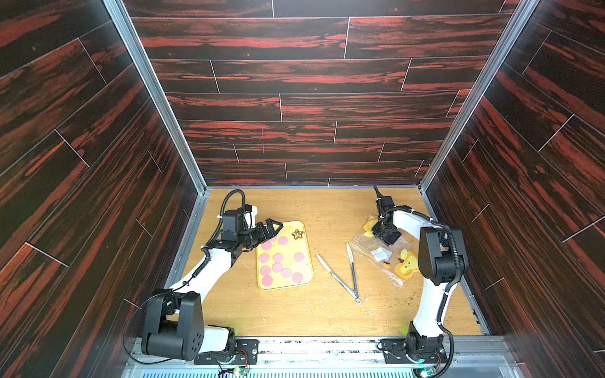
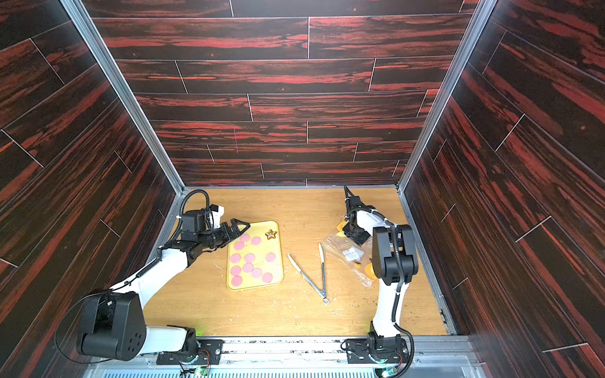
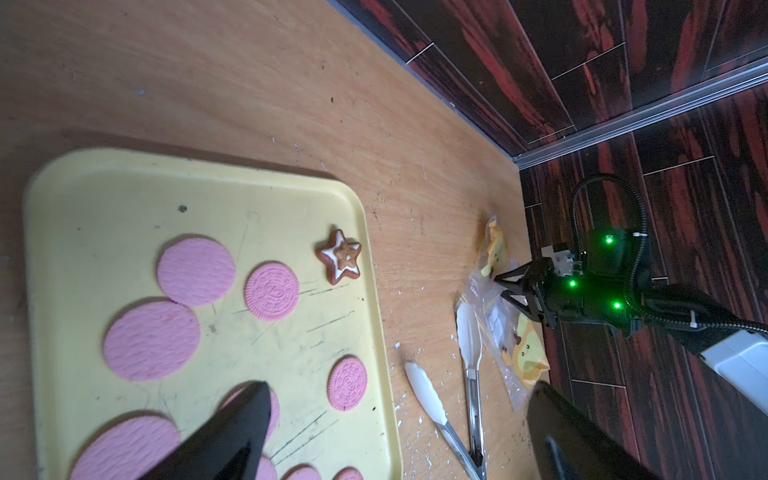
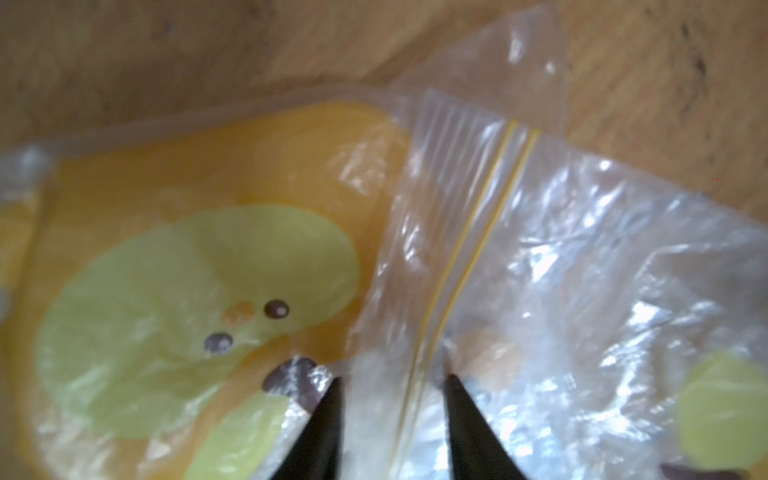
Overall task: Put the cookies into a resealable bag to prevent moisture
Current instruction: Pick up the ziploc bag from the center of the board.
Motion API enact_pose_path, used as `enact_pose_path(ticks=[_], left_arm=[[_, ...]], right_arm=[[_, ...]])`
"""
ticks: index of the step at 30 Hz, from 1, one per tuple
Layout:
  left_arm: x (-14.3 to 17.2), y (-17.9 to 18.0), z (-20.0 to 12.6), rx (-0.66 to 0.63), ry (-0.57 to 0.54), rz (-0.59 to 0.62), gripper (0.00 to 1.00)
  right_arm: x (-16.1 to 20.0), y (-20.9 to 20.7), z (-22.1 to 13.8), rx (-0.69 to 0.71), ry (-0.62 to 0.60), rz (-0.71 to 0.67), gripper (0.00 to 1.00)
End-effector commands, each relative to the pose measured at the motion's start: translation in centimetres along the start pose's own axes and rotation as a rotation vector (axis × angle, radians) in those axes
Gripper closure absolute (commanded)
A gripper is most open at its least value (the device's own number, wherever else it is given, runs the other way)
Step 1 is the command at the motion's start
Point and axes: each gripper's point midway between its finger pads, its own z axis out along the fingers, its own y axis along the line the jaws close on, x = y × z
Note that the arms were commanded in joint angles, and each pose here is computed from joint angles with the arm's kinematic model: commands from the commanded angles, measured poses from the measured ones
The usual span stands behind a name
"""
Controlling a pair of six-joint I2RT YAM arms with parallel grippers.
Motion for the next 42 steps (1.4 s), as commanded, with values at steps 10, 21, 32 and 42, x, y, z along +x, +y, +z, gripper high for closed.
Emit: enact_pose_path(ticks=[10,21,32,42], left_arm=[[-0.2,-0.9,-0.5,-0.002,0.013,0.011,0.01],[-0.7,-3.5,-4.6,-0.062,0.008,0.034,0.01],[-0.8,-9.5,-7.8,-0.09,-0.092,0.157,0.11],[3.6,-14.9,-2.8,0.005,0.026,0.28,0.3]], right_arm=[[-0.2,0.0,-3.9,-0.154,-0.077,-0.056,1.0],[3.8,11.3,-20.2,-0.627,-0.318,-0.54,1.0],[16.6,20.8,-31.4,-1.035,-0.337,-0.87,1.0],[19.3,20.6,-31.7,-1.104,-0.253,-0.868,1.0]])
